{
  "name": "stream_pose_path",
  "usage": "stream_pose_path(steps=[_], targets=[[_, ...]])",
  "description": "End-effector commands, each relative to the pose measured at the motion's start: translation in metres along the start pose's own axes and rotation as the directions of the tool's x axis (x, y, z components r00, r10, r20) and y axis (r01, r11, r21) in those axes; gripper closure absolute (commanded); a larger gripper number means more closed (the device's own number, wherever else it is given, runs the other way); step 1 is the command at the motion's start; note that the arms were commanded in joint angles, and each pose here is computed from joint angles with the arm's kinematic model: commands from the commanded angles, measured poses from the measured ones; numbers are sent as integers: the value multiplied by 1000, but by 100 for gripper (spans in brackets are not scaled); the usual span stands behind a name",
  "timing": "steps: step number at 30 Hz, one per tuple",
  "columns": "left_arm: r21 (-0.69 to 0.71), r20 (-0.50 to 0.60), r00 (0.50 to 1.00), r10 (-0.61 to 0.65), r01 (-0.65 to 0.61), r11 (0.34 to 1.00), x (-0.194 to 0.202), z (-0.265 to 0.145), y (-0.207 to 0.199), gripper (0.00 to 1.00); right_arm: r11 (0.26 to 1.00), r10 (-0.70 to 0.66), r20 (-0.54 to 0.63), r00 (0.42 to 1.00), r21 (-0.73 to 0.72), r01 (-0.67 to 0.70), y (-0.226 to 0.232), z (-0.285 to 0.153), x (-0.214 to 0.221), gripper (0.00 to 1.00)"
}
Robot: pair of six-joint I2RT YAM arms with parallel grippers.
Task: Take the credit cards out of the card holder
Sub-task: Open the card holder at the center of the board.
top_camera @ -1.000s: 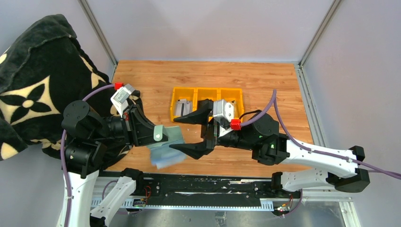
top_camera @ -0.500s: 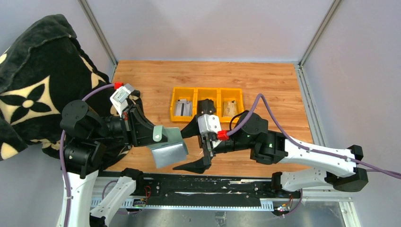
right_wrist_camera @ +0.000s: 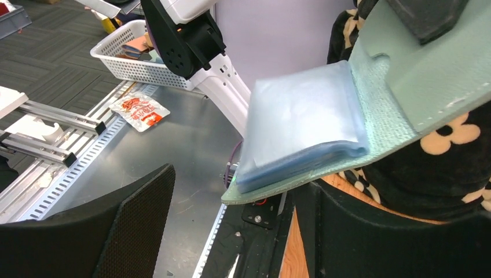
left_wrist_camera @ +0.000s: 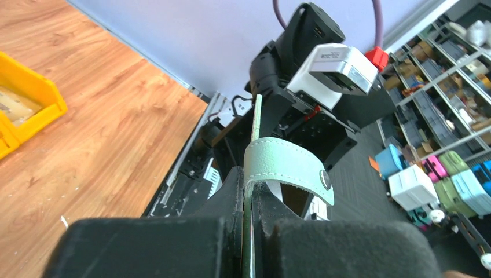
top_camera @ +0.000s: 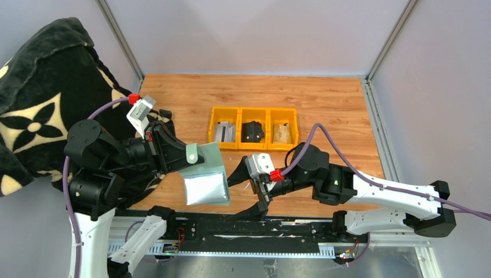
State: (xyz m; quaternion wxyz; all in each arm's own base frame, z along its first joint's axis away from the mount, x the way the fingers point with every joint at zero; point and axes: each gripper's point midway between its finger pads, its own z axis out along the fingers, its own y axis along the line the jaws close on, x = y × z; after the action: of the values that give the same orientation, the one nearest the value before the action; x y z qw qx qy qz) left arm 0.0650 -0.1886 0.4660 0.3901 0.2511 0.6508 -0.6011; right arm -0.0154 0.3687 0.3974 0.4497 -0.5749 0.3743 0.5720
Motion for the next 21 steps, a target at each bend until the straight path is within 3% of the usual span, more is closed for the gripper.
stream_pose_path(steps=[1,5,16,21], targets=[[-79,29,1000,-6,9,997,-8,2,15,100,1000,9,34,999,22,-9,-1,1,-8,25],[-69,23,1000,-9,10,998,-7,1,13,100,998,-8,63,998,64,4,-8,-1,-15,30],[-31,9,1000,-14,14,999,-5,1,3,100,963,-15,65,998,270,-3,-45,-6,-21,66],[-22,0,999,-33,33,999,-4,1,3,100,918,-40,89,995,396,1,-69,-11,-30,59]])
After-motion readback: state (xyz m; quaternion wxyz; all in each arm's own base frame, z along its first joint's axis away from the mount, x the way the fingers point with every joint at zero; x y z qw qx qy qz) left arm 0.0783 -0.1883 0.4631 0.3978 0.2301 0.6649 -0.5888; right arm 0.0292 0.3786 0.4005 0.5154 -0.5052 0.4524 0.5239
